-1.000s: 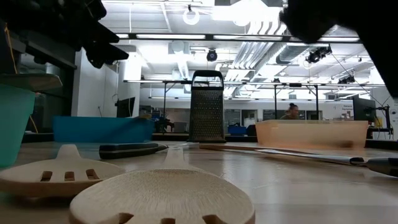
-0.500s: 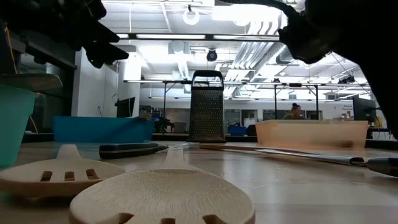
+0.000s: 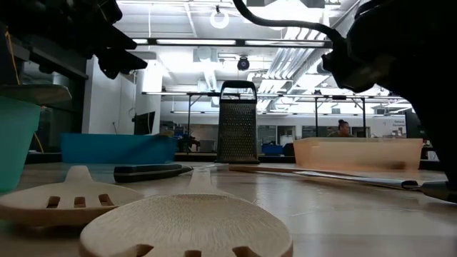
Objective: Pick & Place Kitchen Items
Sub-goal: Put the black spatula into the orange bin
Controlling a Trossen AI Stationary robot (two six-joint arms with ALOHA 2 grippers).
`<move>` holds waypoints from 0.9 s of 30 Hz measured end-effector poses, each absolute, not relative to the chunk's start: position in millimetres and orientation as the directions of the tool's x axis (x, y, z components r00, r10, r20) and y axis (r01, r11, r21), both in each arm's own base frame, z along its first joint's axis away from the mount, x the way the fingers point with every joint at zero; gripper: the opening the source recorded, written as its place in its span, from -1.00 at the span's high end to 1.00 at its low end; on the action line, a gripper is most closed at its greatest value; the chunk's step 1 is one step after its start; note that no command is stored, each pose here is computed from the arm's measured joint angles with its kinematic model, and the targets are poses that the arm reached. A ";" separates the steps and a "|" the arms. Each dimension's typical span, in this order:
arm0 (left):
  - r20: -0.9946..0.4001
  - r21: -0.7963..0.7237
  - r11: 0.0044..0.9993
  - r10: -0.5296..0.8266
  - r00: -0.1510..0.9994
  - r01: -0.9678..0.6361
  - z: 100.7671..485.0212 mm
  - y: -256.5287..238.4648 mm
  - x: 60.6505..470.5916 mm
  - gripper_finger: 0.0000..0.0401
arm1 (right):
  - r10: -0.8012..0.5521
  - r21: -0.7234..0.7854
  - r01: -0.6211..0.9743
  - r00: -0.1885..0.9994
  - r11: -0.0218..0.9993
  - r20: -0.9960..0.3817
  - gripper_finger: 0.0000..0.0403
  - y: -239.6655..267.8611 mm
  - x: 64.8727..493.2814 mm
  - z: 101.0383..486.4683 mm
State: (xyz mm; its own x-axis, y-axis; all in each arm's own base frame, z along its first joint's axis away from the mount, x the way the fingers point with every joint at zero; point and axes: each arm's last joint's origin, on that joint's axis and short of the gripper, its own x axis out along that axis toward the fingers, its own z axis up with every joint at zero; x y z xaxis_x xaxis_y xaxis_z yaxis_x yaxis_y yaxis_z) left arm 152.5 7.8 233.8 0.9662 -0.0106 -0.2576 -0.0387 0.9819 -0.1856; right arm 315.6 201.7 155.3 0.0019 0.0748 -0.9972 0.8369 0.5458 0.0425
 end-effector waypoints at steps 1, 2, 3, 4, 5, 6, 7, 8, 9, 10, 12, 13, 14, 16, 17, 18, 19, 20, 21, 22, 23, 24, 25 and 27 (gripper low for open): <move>-0.257 -0.186 0.982 -0.011 0.966 -0.039 233.9 7.8 152.5 -0.31 | 0.075 0.043 0.838 0.003 0.544 -0.997 -0.09 201.7 315.6 155.3; -0.258 -0.186 0.982 -0.011 0.966 -0.039 233.8 7.8 152.5 -0.31 | 0.074 0.043 0.838 0.003 0.544 -0.997 -0.09 201.6 315.7 155.2; -0.258 -0.186 0.982 -0.011 0.966 -0.039 233.9 7.8 152.5 -0.31 | 0.072 0.043 0.838 0.004 0.544 -0.997 -0.09 201.5 315.7 155.2; -0.257 -0.186 0.982 -0.010 0.966 -0.039 233.9 7.8 152.5 -0.31 | 0.071 0.042 0.838 0.004 0.544 -0.997 -0.08 201.6 315.6 155.2; -0.258 -0.186 0.982 -0.011 0.966 -0.039 233.8 7.8 152.5 -0.31 | 0.071 0.042 0.838 0.005 0.543 -0.997 -0.07 201.4 315.6 155.0; -0.258 -0.186 0.982 -0.010 0.966 -0.039 233.9 7.8 152.5 -0.31 | 0.072 0.043 0.840 0.005 0.541 -0.997 -0.05 201.2 315.5 154.1; -0.258 -0.186 0.982 -0.011 0.966 -0.039 233.9 7.8 152.5 -0.31 | 0.074 0.044 0.843 0.005 0.536 -0.997 -0.03 201.0 315.1 152.7; -0.258 -0.186 0.982 -0.010 0.966 -0.039 233.9 7.8 152.5 -0.31 | 0.077 0.049 0.844 0.009 0.534 -0.997 -0.01 200.9 314.9 151.0; -0.259 -0.186 0.982 -0.010 0.966 -0.040 233.7 7.8 152.5 -0.31 | 0.083 0.057 0.844 0.014 0.533 -0.996 0.01 200.9 314.8 148.8; -0.261 -0.186 0.982 -0.011 0.965 -0.039 233.6 7.8 152.4 -0.31 | 0.094 0.068 0.844 0.021 0.533 -0.995 0.03 201.1 314.8 146.7; -0.268 -0.192 0.980 -0.011 0.963 -0.042 232.9 7.7 152.2 -0.31 | 0.111 0.085 0.843 0.030 0.531 -0.993 0.08 201.3 314.8 143.2; -0.268 -0.193 0.980 -0.010 0.963 -0.043 232.8 7.8 152.2 -0.31 | 0.114 0.089 0.842 0.033 0.532 -0.993 0.10 201.3 314.5 142.0; -0.268 -0.193 0.980 -0.011 0.963 -0.043 232.8 7.8 152.2 -0.31 | 0.115 0.091 0.842 0.034 0.531 -0.993 0.12 201.2 314.3 142.0; -0.271 -0.193 0.980 -0.011 0.963 -0.043 232.6 7.8 152.1 -0.31 | 0.114 0.091 0.842 0.035 0.532 -0.993 0.16 201.2 314.4 142.0; -0.273 -0.193 0.980 -0.011 0.962 -0.044 232.5 7.7 152.1 -0.31 | 0.112 0.089 0.842 0.034 0.532 -0.993 0.18 201.1 314.2 142.0; -0.273 -0.193 0.980 -0.011 0.962 -0.044 232.4 7.8 152.1 -0.31 | 0.111 0.088 0.842 0.033 0.532 -0.993 0.20 201.0 314.1 142.0; -0.273 -0.193 0.980 -0.011 0.962 -0.044 232.4 7.7 152.1 -0.31 | 0.111 0.086 0.842 0.032 0.532 -0.993 0.22 200.9 314.0 142.0; -0.273 -0.193 0.980 -0.011 0.962 -0.044 232.4 7.8 152.1 -0.31 | 0.110 0.085 0.842 0.031 0.532 -0.993 0.24 200.9 313.9 142.0; -0.272 -0.193 0.980 -0.011 0.962 -0.044 232.5 7.8 152.1 -0.31 | 0.110 0.085 0.842 0.031 0.532 -0.993 0.26 200.8 313.9 142.0; -0.273 -0.193 0.980 -0.011 0.962 -0.044 232.4 7.7 152.1 -0.31 | 0.110 0.085 0.842 0.031 0.533 -0.993 0.29 200.8 313.9 142.0; -0.272 -0.193 0.980 -0.011 0.962 -0.044 232.5 7.8 152.1 -0.31 | 0.109 0.085 0.841 0.031 0.534 -0.994 0.31 200.8 313.9 142.0; -0.272 -0.193 0.980 -0.011 0.962 -0.044 232.5 7.8 152.1 -0.31 | 0.109 0.085 0.841 0.030 0.535 -0.994 0.34 200.8 313.9 142.0; -0.273 -0.193 0.980 -0.011 0.962 -0.044 232.4 7.8 152.1 -0.31 | 0.109 0.085 0.841 0.030 0.535 -0.994 0.36 200.8 313.9 142.0; -0.273 -0.193 0.980 -0.011 0.962 -0.044 232.4 7.7 152.1 -0.31 | 0.109 0.085 0.840 0.030 0.536 -0.994 0.41 200.7 313.9 142.0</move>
